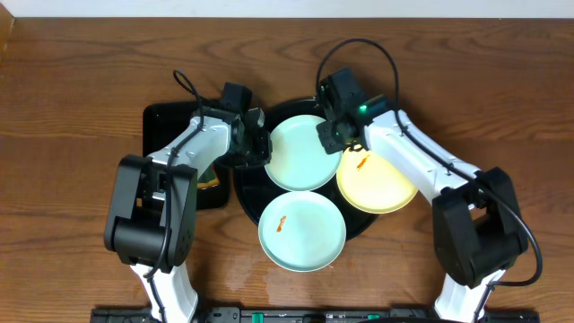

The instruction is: Clean dirty plates on tray and stack at the side

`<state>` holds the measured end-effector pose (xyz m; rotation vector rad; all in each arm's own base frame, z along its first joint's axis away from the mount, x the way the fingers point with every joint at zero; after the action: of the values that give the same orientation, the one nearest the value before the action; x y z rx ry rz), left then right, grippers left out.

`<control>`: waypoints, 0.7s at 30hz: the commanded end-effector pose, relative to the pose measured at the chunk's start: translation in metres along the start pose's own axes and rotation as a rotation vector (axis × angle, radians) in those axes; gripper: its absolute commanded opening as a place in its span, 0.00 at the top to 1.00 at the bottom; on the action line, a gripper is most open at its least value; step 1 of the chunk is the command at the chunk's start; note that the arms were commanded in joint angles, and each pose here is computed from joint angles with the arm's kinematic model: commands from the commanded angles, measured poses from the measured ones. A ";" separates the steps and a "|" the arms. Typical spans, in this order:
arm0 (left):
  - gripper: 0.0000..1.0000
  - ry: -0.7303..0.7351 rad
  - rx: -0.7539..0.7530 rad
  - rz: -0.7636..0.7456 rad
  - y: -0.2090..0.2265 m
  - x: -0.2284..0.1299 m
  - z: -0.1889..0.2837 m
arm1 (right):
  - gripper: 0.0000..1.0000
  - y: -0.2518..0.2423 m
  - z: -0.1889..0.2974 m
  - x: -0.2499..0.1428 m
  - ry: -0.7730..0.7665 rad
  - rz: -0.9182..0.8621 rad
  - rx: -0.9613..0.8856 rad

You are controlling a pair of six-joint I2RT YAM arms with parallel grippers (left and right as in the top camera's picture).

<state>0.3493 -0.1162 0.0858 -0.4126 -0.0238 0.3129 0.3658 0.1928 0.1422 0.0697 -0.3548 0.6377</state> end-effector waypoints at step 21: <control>0.92 0.048 0.027 0.013 0.007 -0.006 -0.016 | 0.73 -0.021 -0.009 -0.017 -0.013 -0.086 0.416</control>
<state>0.3490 -0.1182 0.0849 -0.4243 -0.0166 0.3089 0.3720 0.1621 0.1312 0.4288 -0.2391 0.5881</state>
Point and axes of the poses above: each gripper's point midway between its finger pads, its own z axis back along the fingers, its own y axis along the line the jaws close on, x = y × z, the point moved 9 cm from there along z, back along the fingers, and after that the axes turned 15 degrees about z, right-handed, at the moved point
